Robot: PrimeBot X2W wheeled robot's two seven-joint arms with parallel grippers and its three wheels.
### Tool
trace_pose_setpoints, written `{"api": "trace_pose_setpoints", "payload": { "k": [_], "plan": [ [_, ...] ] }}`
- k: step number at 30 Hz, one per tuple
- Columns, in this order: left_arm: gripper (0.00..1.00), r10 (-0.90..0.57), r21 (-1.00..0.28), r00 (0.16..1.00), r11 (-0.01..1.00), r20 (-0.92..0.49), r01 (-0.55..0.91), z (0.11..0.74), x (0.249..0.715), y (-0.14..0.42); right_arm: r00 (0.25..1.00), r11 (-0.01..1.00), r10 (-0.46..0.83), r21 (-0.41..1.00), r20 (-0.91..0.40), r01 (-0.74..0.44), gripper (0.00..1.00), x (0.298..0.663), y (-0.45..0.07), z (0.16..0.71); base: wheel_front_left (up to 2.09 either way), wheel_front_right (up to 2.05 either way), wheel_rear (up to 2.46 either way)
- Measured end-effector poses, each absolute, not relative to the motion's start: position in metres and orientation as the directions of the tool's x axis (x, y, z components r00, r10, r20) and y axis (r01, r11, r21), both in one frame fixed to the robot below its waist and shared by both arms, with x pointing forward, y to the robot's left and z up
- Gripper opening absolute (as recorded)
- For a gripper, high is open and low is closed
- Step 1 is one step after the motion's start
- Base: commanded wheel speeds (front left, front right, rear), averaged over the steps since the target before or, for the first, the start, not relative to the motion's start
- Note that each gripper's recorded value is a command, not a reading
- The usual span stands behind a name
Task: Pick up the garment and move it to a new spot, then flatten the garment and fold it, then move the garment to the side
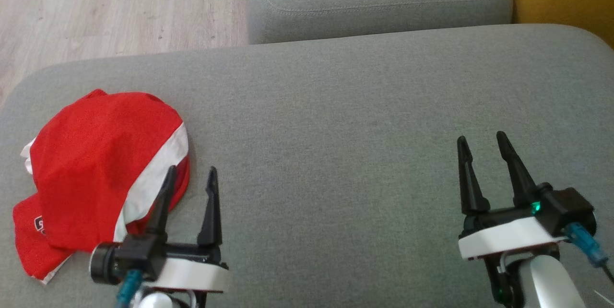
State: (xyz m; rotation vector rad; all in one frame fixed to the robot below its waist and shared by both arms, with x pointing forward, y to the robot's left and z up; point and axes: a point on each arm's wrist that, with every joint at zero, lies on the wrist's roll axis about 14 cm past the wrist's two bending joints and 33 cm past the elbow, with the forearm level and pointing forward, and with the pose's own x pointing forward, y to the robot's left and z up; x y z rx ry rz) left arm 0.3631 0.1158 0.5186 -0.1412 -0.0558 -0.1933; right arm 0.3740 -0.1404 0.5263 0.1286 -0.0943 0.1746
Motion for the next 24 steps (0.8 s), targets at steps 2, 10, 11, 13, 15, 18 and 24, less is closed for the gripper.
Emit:
{"api": "trace_pose_setpoints", "payload": {
  "k": [2,10,11,13,15,18,24],
  "plan": [
    [1.0,-0.196,-0.096,0.978,0.975,0.067,0.202,0.517,0.362,0.113,0.979,0.979,0.174,0.087,0.109,-0.184,1.0,0.374,-0.139,0.527,0.0,0.0,0.0],
    [1.0,-0.218,0.016,0.972,0.976,0.087,0.217,0.518,0.359,0.105,0.972,0.979,0.202,-0.031,0.12,-0.2,1.0,0.373,-0.134,0.529,0.0,0.0,0.0],
    [1.0,-0.217,0.013,0.972,0.976,0.094,0.217,0.52,0.359,0.104,0.971,0.978,0.207,-0.036,0.122,-0.204,1.0,0.373,-0.133,0.53,0.0,0.0,0.0],
    [1.0,-0.221,0.001,0.968,0.975,0.119,0.222,0.527,0.359,0.103,0.967,0.976,0.218,-0.053,0.132,-0.212,1.0,0.372,-0.13,0.532,0.0,0.0,0.0],
    [1.0,-0.227,-0.004,0.963,0.973,0.144,0.23,0.534,0.359,0.101,0.966,0.976,0.218,-0.046,0.139,-0.214,1.0,0.372,-0.129,0.533,0.0,0.0,0.0],
    [1.0,-0.222,-0.021,0.959,0.973,0.175,0.229,0.542,0.359,0.102,0.966,0.978,0.206,0.012,0.154,-0.21,1.0,0.372,-0.131,0.535,0.0,0.0,0.0],
    [1.0,-0.173,-0.094,0.967,0.977,0.186,0.193,0.542,0.358,0.114,0.975,0.967,0.17,0.164,0.145,-0.194,1.0,0.371,-0.135,0.526,0.0,0.0,0.0]
  ]
}}
